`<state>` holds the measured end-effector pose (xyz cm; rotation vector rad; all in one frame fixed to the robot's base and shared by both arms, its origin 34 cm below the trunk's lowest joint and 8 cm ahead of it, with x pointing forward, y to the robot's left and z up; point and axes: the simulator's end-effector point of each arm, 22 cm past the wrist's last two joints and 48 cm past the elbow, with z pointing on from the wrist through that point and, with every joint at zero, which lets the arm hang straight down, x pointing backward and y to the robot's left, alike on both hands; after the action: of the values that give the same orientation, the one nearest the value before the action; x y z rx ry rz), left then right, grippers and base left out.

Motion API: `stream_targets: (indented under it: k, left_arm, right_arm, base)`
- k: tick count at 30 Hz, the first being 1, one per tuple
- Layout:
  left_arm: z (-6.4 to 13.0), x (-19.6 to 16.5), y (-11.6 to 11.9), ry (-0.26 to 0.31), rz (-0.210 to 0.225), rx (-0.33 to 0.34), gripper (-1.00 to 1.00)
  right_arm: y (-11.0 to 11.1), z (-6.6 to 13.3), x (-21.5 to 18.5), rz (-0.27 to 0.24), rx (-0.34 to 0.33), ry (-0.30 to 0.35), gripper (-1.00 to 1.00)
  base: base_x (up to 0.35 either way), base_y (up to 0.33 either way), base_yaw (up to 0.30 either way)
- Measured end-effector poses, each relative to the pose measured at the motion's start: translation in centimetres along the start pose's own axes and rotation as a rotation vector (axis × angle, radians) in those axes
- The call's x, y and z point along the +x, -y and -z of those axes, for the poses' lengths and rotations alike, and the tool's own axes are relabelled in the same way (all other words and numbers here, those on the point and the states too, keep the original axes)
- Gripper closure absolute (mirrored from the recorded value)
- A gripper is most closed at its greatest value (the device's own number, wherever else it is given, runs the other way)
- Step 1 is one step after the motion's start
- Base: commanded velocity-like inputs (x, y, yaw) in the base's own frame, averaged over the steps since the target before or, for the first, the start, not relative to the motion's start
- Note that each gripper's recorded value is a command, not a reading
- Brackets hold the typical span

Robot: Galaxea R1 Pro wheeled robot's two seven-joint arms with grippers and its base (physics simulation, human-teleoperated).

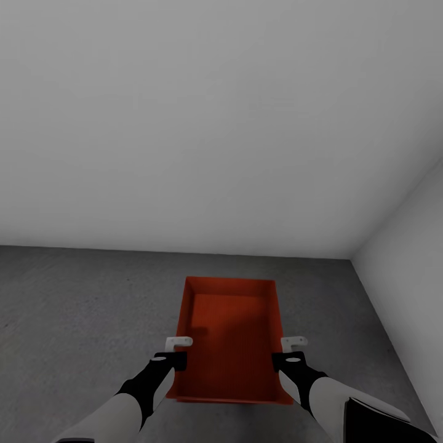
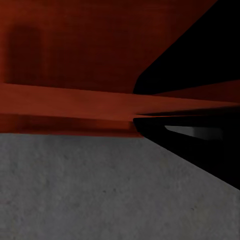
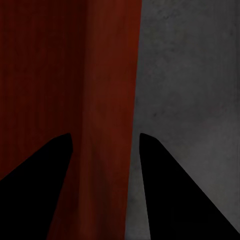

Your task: Move the two storage containers from the living room to the garage. In the garage, place one container on the floor and stack the other container on top of it (either order is fine).

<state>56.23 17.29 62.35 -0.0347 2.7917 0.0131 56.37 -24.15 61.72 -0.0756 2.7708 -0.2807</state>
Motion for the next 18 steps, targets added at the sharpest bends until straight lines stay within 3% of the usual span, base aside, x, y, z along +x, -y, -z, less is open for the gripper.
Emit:
stream_targets:
  k: [18]
  left_arm:
    - [0.0,-0.02,0.02,0.001,0.001,-0.001,1.0]
  right_arm:
    - [0.02,0.0,-0.03,0.001,0.0,0.001,1.0]
  base:
    - [0.0,0.0,-0.002]
